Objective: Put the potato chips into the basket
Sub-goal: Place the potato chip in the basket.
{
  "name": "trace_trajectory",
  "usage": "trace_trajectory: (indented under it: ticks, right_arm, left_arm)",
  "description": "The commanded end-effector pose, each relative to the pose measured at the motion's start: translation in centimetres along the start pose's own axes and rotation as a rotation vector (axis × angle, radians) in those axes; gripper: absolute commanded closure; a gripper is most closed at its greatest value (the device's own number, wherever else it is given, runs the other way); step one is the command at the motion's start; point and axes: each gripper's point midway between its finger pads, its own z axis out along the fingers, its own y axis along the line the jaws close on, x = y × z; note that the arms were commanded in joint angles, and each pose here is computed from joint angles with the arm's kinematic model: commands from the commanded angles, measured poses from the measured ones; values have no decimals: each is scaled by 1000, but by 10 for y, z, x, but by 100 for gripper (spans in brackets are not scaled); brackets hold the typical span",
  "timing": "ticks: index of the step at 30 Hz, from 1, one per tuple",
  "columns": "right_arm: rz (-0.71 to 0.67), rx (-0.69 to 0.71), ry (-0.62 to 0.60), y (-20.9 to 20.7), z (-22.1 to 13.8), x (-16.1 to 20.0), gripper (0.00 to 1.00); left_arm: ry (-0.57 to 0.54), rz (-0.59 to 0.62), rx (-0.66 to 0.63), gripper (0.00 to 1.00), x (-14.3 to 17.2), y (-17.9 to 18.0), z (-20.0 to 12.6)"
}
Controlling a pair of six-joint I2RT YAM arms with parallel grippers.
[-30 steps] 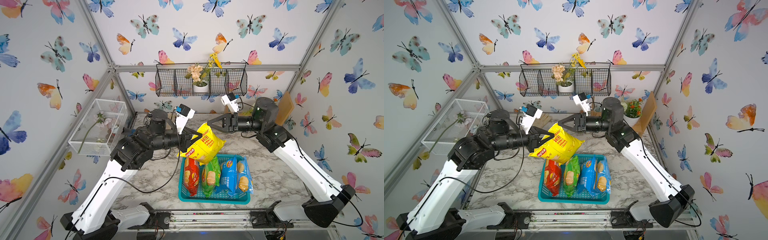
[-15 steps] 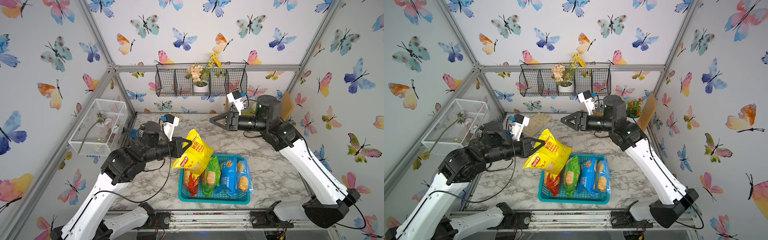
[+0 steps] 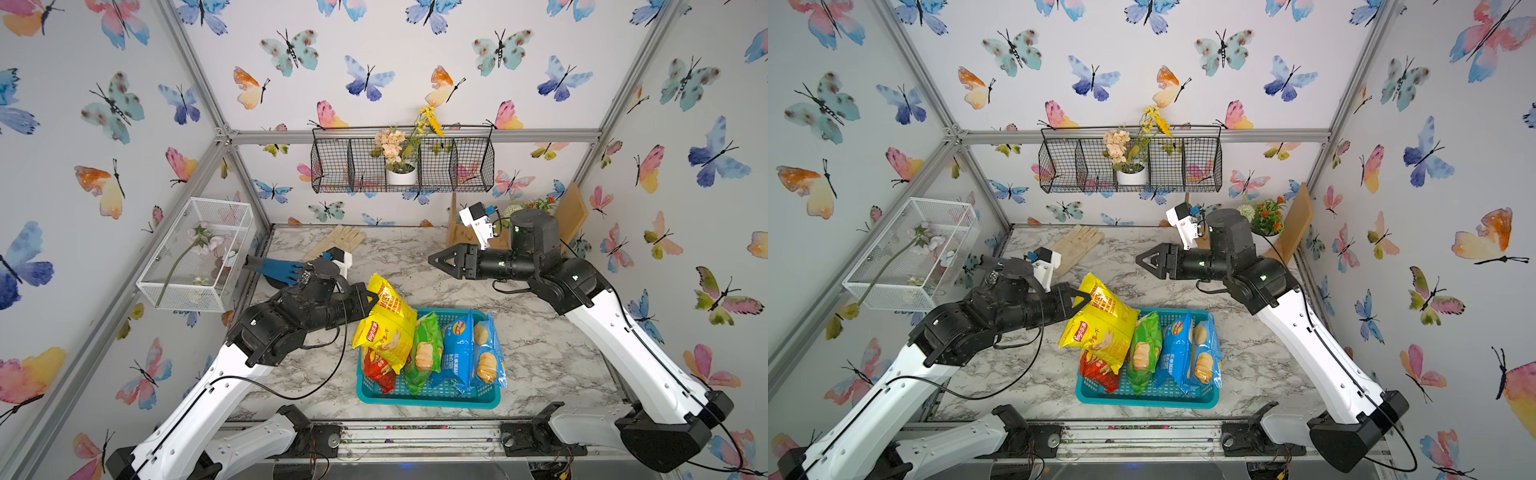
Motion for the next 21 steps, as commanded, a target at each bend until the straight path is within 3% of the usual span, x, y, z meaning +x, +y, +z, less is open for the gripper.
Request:
trace_trajectory:
  ticks: [1, 11, 21]
  right_arm:
    - [4, 7, 36, -10, 4, 16, 40]
    - [63, 30, 129, -45, 19, 63, 43]
    - [47, 112, 129, -62, 18, 67, 43]
  left_arm:
    - [-7, 7, -24, 100, 2, -3, 14]
    - [163, 48, -132, 100, 52, 14, 71]
    - [172, 55, -198, 100, 62, 38, 97]
